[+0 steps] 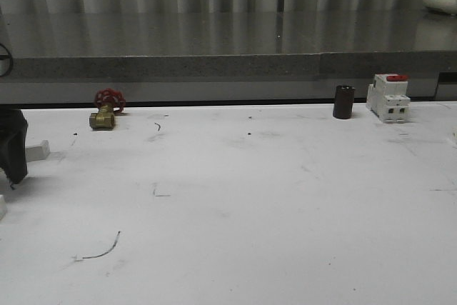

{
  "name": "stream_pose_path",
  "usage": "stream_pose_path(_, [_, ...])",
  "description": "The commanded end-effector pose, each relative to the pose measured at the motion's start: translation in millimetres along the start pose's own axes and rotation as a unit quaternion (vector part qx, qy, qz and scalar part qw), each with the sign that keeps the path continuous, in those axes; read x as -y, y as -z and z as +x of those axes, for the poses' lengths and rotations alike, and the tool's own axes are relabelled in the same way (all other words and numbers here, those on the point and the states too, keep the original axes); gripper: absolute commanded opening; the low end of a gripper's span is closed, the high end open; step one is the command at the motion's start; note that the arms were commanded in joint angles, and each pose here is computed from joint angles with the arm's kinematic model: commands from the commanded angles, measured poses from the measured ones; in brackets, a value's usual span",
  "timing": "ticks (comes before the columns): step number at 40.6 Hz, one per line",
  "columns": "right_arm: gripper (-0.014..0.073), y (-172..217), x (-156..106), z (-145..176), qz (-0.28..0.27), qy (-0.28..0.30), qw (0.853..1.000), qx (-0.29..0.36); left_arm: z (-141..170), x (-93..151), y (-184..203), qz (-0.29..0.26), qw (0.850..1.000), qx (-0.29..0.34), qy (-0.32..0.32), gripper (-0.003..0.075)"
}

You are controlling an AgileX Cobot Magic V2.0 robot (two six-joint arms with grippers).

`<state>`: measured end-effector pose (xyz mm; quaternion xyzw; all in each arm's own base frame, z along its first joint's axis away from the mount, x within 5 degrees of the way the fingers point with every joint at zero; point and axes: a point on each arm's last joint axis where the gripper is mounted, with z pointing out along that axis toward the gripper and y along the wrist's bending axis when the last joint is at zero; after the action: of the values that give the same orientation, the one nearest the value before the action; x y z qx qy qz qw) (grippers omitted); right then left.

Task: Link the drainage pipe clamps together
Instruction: 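Lower the left gripper onto the white clamp half and grasp its end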

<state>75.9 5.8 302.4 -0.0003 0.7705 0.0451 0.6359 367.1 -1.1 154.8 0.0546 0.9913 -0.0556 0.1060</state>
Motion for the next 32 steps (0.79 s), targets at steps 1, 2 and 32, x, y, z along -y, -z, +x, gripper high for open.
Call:
stream_pose_path(1, [0.0593,2.3,-0.1,-17.9,0.004,0.004,0.999,0.048,-6.5,2.1,18.4,0.006,1.0,0.028,0.007,0.0583])
stream_pose_path(2, [0.0593,2.3,-0.1,-17.9,0.004,0.004,0.999,0.048,-6.3,2.2,18.4,0.006,1.0,0.027,0.007,0.056])
stream_pose_path(32, [0.0593,2.3,-0.1,-17.9,0.004,0.004,0.999,0.048,-7.6,2.6,24.7,0.003,0.999,0.04,0.005,0.0113])
